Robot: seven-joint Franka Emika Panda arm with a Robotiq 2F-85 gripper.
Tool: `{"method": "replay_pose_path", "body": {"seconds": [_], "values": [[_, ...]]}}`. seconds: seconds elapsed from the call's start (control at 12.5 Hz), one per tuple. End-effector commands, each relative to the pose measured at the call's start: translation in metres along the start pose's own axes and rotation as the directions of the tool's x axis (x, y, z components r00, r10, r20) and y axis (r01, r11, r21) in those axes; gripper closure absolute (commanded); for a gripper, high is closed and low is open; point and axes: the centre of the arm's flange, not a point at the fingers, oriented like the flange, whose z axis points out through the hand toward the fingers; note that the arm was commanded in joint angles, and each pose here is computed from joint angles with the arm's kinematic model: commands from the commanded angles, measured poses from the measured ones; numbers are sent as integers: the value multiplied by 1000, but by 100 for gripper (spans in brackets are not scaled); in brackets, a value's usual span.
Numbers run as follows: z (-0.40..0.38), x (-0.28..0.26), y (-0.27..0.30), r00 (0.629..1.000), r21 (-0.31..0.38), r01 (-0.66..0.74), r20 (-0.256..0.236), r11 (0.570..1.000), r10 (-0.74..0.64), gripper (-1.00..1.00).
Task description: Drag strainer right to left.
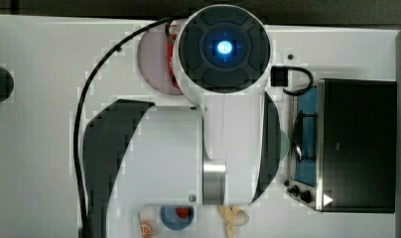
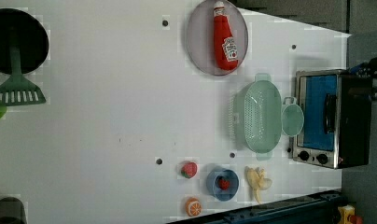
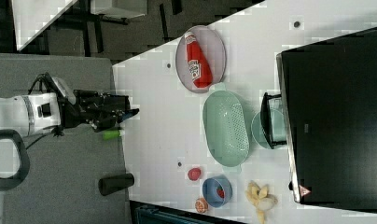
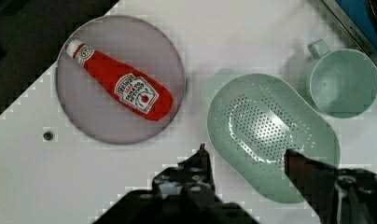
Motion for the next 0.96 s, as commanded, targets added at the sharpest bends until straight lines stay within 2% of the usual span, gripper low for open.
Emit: {"method": "replay_pose_path", "body": {"seconds": [0.08, 0.24, 0.48, 0.64, 0.8, 0.96], "values": [[-69, -119, 179, 993, 7, -118, 14, 993, 118, -59], [-68, -119, 177, 993, 5, -114, 13, 993, 114, -99], [-41, -112, 162, 994, -23, -105, 29, 994, 106, -100], [-6, -98, 143, 994, -26, -110, 21, 994, 110, -100], [36, -82, 123, 988, -15, -154, 3, 988, 154, -100], [84, -68, 106, 970, -29, -243, 7, 969, 244, -100]]}}
